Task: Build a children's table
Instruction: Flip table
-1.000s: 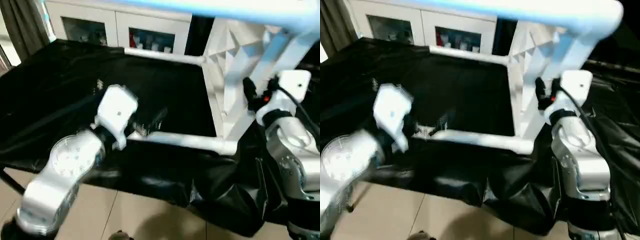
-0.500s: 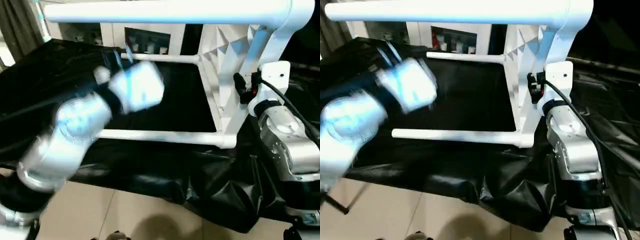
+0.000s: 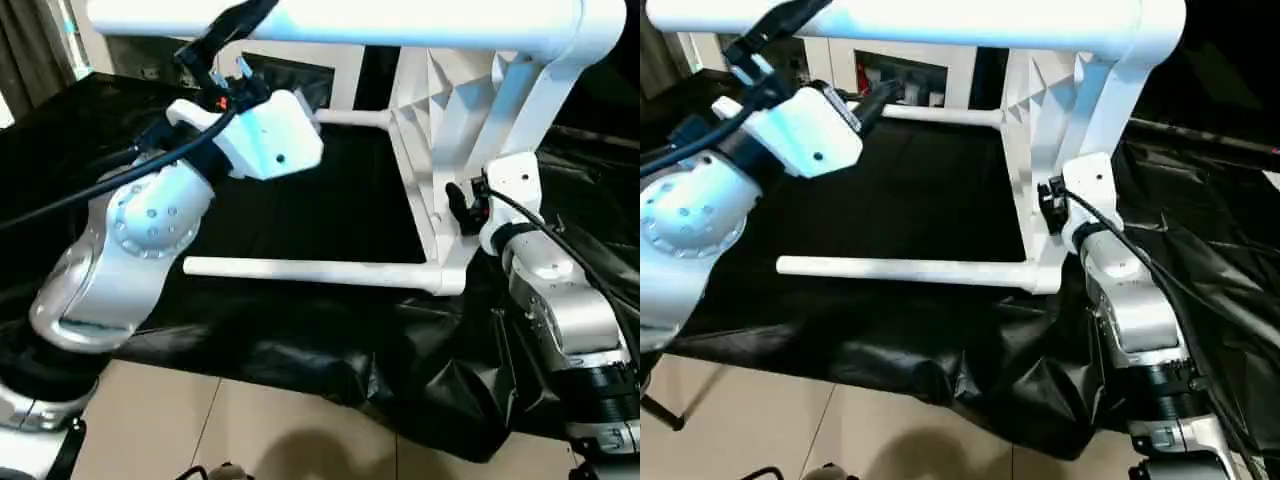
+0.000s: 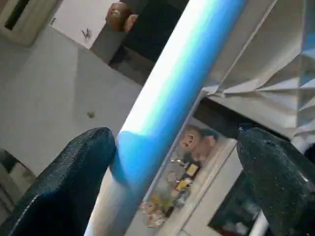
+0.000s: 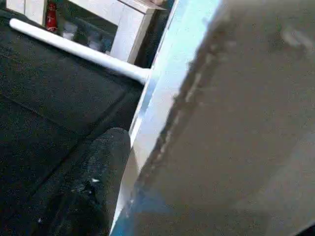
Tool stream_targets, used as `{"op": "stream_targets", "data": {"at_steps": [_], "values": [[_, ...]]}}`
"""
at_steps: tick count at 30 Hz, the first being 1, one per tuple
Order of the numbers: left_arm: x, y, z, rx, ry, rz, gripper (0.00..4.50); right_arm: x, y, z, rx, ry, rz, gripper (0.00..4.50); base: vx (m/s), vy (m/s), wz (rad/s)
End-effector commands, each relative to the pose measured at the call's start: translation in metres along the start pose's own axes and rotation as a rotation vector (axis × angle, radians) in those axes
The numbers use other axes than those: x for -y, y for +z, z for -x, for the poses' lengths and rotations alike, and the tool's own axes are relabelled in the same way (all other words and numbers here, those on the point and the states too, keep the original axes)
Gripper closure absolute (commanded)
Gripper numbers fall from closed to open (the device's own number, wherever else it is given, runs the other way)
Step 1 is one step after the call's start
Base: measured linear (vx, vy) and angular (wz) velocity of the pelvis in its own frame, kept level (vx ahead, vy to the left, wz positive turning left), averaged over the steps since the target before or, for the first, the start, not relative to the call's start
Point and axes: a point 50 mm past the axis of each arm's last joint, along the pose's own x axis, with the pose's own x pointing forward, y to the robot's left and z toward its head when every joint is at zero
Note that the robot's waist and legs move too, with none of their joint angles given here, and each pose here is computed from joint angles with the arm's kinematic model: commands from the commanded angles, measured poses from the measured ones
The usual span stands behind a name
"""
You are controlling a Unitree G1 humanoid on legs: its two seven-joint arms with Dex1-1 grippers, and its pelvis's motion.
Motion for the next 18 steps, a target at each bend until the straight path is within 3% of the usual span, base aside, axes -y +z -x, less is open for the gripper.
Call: {"op": "stream_targets", "data": {"at_steps": [1,7,11,12,13,16,18], "values": [[-0.009,-0.009,-0.004,-0.038,0.033,-0.080,0.00,0.005,-0.003,0.003,-0.010,-0.020,-0.002,1.44,0.000,0.000,0.00],[-0.021,-0.023,-0.008,-0.103,0.088,-0.118,0.00,0.004,-0.004,0.005,-0.013,-0.017,-0.001,1.44,0.000,0.000,0.00],[-0.023,-0.025,-0.011,-0.117,0.107,-0.068,0.00,0.002,-0.004,0.006,-0.010,-0.009,-0.003,1.44,0.000,0.000,0.00],[-0.023,-0.025,-0.011,-0.117,0.107,-0.068,0.29,0.002,-0.004,0.006,-0.010,-0.009,-0.003,1.35,0.000,0.000,0.00],[-0.024,-0.025,-0.012,-0.115,0.114,-0.038,0.36,0.001,-0.004,0.006,-0.007,-0.003,-0.003,1.71,0.000,0.000,0.00],[-0.024,-0.027,-0.013,-0.121,0.109,-0.030,0.63,0.000,-0.003,0.005,0.000,0.004,-0.005,1.80,0.000,0.000,0.00],[-0.026,-0.029,-0.013,-0.129,0.123,0.002,0.81,-0.001,-0.002,0.004,0.007,0.011,-0.002,2.08,0.000,0.000,0.00]]}}
